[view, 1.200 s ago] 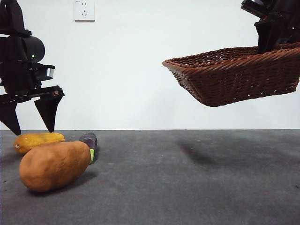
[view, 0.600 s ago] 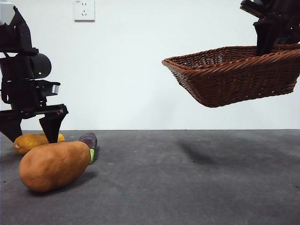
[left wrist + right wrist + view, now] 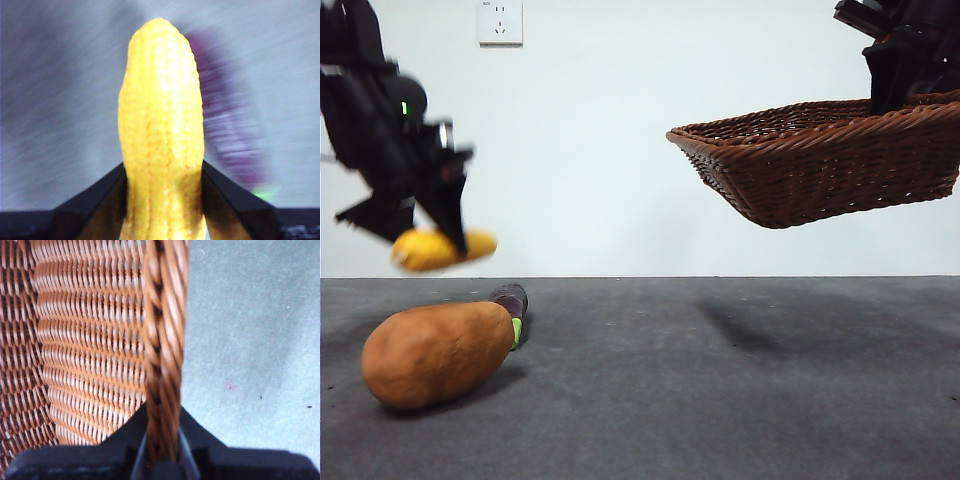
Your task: Help me put the vegetables on the table into the basket
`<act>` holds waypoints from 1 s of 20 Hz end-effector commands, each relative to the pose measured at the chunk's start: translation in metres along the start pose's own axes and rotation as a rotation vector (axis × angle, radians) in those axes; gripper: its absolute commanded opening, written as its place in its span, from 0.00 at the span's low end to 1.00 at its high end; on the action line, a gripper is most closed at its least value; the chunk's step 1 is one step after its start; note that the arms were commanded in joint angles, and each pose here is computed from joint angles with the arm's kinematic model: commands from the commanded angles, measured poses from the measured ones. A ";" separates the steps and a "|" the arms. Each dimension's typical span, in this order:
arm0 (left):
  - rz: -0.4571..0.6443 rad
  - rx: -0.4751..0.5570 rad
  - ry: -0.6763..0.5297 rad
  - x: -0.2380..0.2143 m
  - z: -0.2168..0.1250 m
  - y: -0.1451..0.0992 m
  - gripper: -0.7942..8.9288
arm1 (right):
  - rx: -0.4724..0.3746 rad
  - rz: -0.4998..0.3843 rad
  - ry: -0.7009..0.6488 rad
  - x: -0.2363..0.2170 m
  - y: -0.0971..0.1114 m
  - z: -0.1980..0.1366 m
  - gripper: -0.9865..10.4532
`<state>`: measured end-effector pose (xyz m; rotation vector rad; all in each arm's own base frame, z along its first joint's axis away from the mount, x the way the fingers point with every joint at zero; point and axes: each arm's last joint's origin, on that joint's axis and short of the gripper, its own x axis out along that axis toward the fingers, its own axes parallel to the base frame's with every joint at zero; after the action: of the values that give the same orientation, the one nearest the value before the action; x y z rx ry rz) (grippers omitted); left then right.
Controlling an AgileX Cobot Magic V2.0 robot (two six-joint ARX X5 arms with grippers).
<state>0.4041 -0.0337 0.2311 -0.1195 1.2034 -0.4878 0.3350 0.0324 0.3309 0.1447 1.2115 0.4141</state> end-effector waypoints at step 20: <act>-0.251 0.074 -0.118 -0.021 -0.013 -0.205 0.48 | -0.088 -0.065 0.100 0.034 0.094 -0.014 0.08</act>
<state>0.3245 -0.2039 0.3179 -0.2257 1.0458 -0.7378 0.3095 0.1285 0.3289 -0.0008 1.2889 0.4207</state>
